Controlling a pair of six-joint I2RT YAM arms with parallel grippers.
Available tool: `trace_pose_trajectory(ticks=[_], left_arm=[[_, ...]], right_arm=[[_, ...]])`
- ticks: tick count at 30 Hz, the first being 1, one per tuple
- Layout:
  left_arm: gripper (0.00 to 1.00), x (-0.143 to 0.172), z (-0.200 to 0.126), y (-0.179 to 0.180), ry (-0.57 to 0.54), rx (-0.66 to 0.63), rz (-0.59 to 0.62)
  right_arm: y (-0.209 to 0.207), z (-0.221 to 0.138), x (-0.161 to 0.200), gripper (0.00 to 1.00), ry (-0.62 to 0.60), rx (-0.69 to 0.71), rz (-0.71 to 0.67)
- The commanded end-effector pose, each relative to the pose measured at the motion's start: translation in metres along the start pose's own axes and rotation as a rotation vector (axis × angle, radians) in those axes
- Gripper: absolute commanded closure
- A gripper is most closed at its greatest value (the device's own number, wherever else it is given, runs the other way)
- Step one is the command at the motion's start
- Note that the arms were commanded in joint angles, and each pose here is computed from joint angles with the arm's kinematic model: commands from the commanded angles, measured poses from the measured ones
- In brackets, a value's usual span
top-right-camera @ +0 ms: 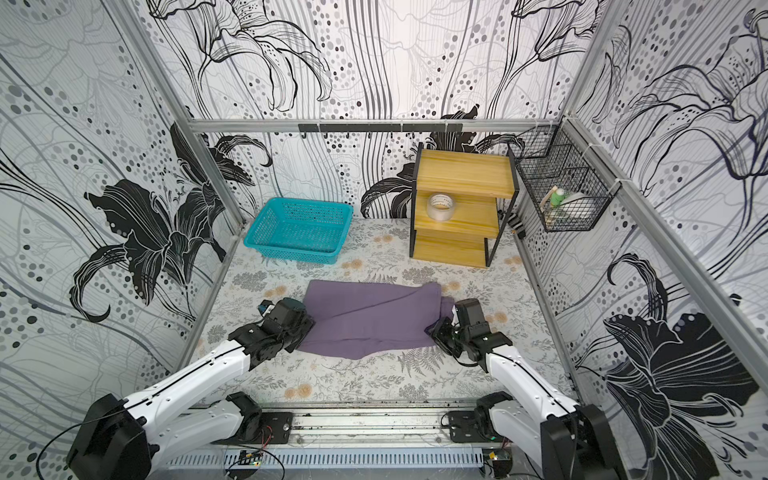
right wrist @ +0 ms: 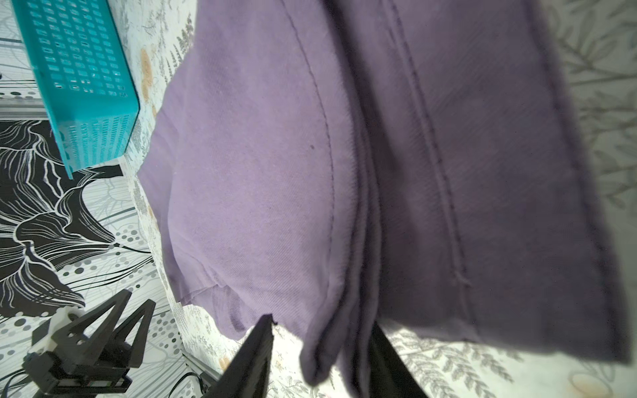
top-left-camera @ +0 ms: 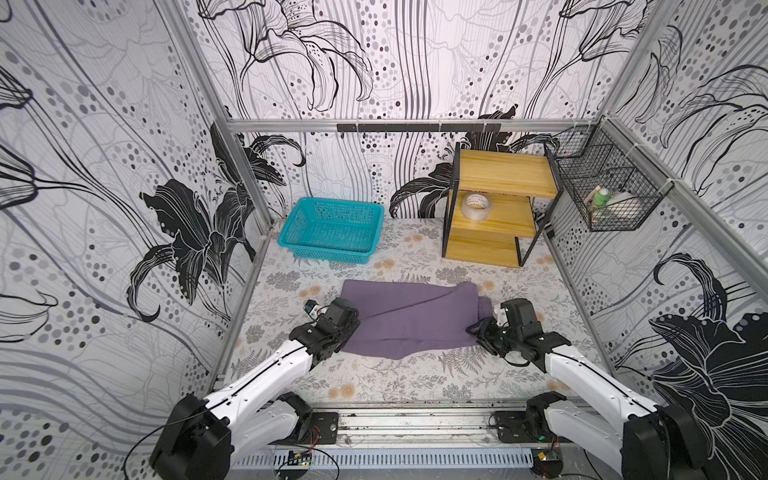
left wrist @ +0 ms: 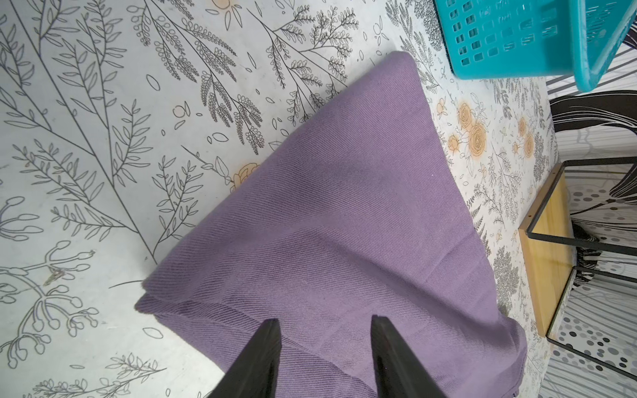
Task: Roll up the long pants
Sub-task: Fold the long pant at the center of the board.
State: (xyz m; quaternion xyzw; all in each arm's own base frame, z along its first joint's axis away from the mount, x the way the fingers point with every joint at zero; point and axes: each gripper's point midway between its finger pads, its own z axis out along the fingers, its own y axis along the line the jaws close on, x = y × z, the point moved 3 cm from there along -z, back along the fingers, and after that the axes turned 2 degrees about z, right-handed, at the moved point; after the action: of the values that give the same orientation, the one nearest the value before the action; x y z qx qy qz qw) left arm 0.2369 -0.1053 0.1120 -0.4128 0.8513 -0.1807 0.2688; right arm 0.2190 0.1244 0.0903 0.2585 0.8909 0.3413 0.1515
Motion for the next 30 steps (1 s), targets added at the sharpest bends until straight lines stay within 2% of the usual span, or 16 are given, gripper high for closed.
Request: trace_pose_trajectory(ticks=[1,9,13,30], left_arm=[[0.52,-0.006,-0.002,-0.001,-0.027,0.0,-0.01],[0.52,-0.006,-0.003,-0.005,-0.022,0.011,-0.009],[0.52,-0.006,-0.003,-0.008,-0.017,0.014,0.012],[0.51,-0.003,0.004,-0.018,0.007,0.01,0.031]], right_arm=[[-0.007,0.003,0.003,0.62,0.008,0.006,0.014],[-0.009,0.005,-0.004,0.89,-0.023,0.03,0.016],[0.003,-0.004,-0.013,1.0,-0.063,0.037,-0.03],[0.06,-0.072,-0.037,1.0,-0.182,0.069,-0.226]])
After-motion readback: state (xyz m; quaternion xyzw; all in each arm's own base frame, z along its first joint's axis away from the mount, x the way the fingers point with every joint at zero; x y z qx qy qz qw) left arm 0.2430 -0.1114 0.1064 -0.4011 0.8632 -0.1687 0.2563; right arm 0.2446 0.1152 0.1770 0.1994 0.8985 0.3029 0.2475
